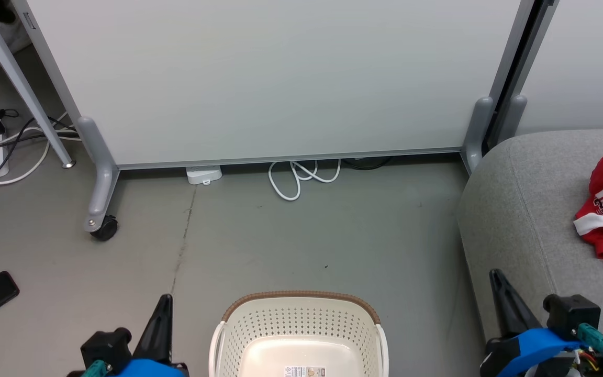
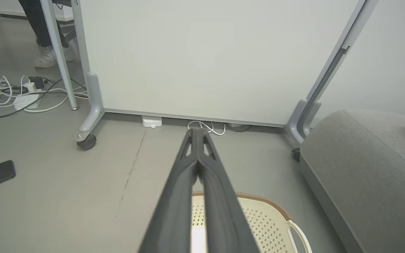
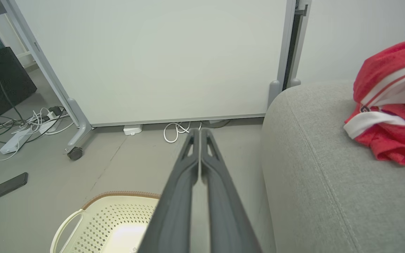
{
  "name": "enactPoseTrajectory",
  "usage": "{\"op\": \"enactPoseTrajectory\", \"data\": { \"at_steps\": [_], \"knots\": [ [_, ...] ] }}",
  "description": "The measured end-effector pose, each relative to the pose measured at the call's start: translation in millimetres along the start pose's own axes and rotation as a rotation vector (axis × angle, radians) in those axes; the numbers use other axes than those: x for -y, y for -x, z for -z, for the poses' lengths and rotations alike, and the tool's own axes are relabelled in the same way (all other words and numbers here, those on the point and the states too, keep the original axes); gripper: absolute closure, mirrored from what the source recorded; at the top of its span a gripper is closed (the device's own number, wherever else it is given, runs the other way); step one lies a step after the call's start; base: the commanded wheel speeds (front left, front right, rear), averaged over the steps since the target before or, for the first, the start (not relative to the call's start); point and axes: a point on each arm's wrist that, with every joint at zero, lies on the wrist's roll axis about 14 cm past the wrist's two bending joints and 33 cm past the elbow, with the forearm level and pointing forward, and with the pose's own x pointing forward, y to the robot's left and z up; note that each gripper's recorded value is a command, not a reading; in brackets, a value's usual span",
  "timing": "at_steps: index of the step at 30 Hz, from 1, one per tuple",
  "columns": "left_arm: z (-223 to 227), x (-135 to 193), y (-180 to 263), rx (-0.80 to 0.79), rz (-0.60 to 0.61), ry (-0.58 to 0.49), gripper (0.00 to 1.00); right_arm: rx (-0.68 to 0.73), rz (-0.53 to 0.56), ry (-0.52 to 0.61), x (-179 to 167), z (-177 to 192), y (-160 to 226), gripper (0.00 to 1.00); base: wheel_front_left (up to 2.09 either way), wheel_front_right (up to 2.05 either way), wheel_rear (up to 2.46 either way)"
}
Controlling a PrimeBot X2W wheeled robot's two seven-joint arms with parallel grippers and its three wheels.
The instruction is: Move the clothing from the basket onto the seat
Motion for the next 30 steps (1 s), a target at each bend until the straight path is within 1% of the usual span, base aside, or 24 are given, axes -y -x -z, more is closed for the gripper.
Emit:
{"op": "enactPoseTrajectory", "data": {
  "at_steps": [3, 5, 18, 30],
  "knots": [
    [18.7, -0.9, 9.1, -0.052, -0.013, 0.014, 1.00, -0.042, 0.008, -0.008, 1.9, 14.2, 4.9, 1.00, 0.00, 0.00, 0.00],
    [23.0, -1.3, 11.0, -0.067, -0.023, 0.048, 1.00, -0.053, 0.018, -0.042, 3.8, 17.3, 6.0, 1.00, 0.00, 0.00, 0.00],
    [11.9, -10.4, 4.9, -0.043, -0.085, 0.269, 1.00, -0.042, 0.059, -0.287, 11.4, 14.3, 7.2, 1.00, 0.00, 0.00, 0.00],
    [0.5, -13.9, -1.9, -0.015, -0.109, 0.449, 1.00, -0.023, 0.082, -0.481, 16.6, 10.2, 7.6, 1.00, 0.00, 0.00, 0.00]
  ]
}}
